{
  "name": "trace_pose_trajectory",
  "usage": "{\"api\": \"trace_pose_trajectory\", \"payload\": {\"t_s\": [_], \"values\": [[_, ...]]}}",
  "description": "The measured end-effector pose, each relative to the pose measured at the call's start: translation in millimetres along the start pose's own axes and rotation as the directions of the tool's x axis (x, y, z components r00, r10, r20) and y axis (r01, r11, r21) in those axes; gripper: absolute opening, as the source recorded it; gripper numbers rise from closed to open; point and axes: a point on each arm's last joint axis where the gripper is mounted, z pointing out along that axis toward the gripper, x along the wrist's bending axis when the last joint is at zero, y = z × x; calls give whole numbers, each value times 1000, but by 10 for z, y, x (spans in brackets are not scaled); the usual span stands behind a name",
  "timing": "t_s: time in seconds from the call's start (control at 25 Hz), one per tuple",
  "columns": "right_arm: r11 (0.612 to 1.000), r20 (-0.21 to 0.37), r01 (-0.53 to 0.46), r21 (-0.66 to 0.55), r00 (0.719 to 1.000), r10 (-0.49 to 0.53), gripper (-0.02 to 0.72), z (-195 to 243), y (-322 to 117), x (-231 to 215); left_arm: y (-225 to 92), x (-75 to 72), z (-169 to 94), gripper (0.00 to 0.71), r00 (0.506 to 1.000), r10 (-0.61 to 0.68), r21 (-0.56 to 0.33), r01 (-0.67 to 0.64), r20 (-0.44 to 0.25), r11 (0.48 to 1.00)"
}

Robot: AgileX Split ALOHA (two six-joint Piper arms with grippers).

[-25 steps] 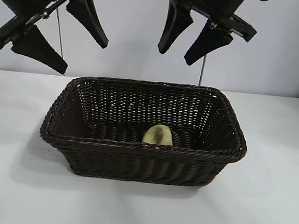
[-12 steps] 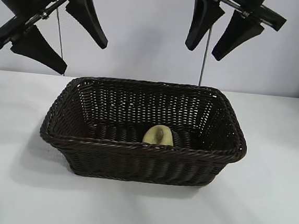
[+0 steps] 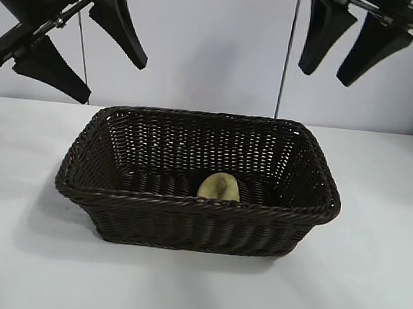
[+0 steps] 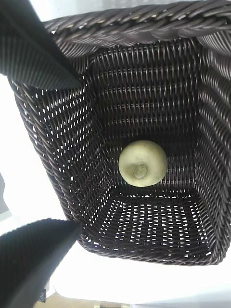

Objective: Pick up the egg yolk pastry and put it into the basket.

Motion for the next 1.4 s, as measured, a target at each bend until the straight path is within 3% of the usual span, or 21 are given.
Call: {"api": "trace_pose_trajectory", "payload": {"t_s": [0.32,1.4], "values": [[1000,-24,-21,1,999,21,393,0,-3,-21,0,1,0,542,1000,1,0,-1,-1,1000],[1000,-28,-22,0,999,22,393,0,-2,-17,1,1,0,542,1000,1,-1,-1,-1,1000]]}}
